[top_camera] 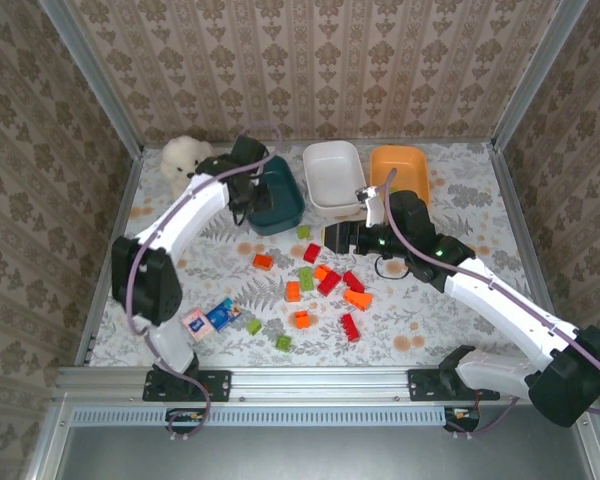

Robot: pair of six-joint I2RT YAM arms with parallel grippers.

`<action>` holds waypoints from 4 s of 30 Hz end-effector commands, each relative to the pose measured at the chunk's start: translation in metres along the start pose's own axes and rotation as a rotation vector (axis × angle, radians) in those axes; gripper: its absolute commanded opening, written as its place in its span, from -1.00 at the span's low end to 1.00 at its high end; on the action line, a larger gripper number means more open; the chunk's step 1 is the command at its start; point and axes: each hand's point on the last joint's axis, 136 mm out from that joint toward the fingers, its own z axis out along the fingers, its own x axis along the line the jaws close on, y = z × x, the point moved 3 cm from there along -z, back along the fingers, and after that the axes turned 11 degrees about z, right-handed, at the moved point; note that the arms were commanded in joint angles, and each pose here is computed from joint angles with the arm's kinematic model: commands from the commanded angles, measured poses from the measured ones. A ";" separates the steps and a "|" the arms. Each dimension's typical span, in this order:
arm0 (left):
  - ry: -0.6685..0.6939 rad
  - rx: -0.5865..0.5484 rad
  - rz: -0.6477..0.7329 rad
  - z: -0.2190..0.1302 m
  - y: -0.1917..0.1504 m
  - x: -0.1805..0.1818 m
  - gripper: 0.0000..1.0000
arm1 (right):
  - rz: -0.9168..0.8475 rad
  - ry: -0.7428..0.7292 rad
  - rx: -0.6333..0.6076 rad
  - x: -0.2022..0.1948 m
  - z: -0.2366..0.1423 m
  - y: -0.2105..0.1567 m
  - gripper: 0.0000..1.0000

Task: Sort the legos into containers by color

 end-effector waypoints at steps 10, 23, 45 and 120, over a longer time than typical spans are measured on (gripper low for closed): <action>0.011 0.104 -0.064 0.110 0.068 0.031 -0.39 | -0.046 -0.075 -0.102 0.004 -0.023 0.021 0.51; -0.041 0.144 -0.084 0.128 0.061 0.026 0.03 | -0.041 -0.218 -0.125 -0.021 -0.040 0.012 0.55; -0.235 -0.262 -0.113 -0.050 0.077 0.000 0.33 | -0.062 -0.513 0.062 -0.067 -0.054 -0.022 0.48; -0.570 -0.160 -0.054 -0.082 -0.128 -0.064 0.36 | -0.167 -0.821 0.777 -0.125 -0.003 -0.130 -0.42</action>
